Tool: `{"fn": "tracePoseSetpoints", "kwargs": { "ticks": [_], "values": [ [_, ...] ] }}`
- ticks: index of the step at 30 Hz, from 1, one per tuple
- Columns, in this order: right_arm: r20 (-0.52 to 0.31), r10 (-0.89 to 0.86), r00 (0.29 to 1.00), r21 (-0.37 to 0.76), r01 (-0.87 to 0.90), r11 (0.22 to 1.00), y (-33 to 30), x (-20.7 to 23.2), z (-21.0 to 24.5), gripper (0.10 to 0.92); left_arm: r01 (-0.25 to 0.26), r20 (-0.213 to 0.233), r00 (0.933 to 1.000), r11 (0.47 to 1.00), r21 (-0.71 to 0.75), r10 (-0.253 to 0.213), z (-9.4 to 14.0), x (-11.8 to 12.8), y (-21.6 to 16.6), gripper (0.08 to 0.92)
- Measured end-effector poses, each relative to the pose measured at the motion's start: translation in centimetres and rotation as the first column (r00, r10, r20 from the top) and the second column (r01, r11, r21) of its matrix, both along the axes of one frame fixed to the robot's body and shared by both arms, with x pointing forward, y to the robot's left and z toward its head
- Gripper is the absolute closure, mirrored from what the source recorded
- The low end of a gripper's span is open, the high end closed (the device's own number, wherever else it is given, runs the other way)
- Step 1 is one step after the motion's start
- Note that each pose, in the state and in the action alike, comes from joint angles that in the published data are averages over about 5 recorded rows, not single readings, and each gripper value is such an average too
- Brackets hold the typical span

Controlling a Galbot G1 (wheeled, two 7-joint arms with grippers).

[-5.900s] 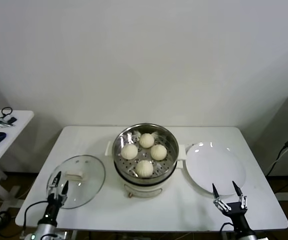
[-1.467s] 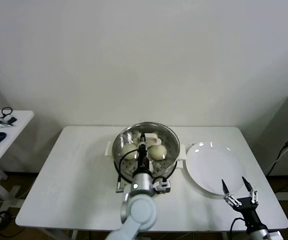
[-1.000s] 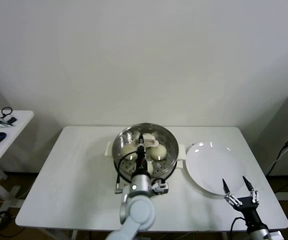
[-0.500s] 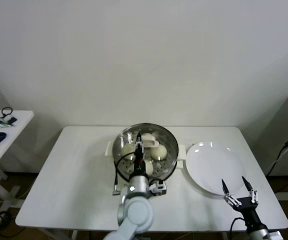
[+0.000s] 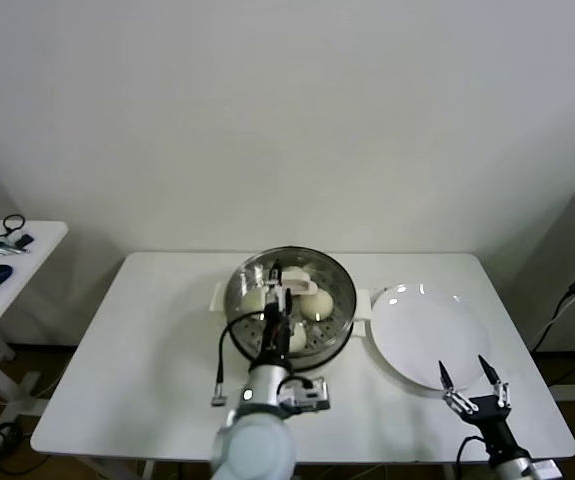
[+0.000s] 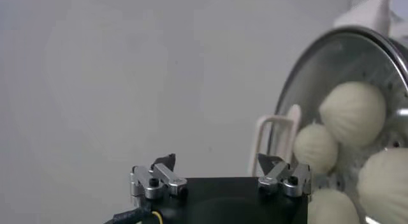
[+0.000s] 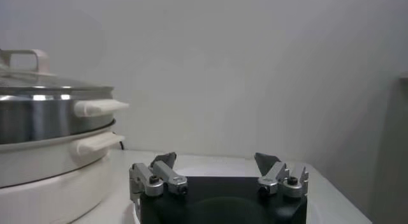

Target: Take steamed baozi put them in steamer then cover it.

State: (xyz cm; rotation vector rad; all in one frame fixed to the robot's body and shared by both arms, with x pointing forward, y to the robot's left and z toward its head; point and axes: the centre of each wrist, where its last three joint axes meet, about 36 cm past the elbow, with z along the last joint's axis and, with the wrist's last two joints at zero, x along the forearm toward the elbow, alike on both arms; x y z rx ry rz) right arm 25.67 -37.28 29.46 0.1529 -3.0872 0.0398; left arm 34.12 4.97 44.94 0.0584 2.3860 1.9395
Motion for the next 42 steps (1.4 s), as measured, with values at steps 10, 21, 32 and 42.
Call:
{"fn": "tracePoseSetpoints", "kwargs": {
  "ticks": [10,21,32,42],
  "values": [
    [0.002,-0.045,0.999,0.008,0.045,0.999,0.0,0.2,0.4,0.200,0.029,0.074,0.9972,0.954,-0.298,-0.007,1.3,0.2,9.3,0.177],
    [0.000,-0.093,0.996,0.014,0.093,0.996,0.3,1.0,-0.3,0.200,-0.057,0.001,0.9971,0.750,-0.659,0.076,-1.7,-1.7,22.7,0.177],
    [-0.024,-0.111,0.994,0.031,0.111,0.993,1.0,1.6,-1.2,0.200,-0.172,-0.137,0.9846,0.466,-0.868,0.109,-9.7,-4.8,27.8,0.177],
    [-0.036,-0.103,0.994,0.034,0.105,0.994,1.6,1.9,-1.5,0.200,-0.225,-0.188,0.9713,0.304,-0.926,0.146,-13.7,-6.9,28.7,0.177]
  ]
}}
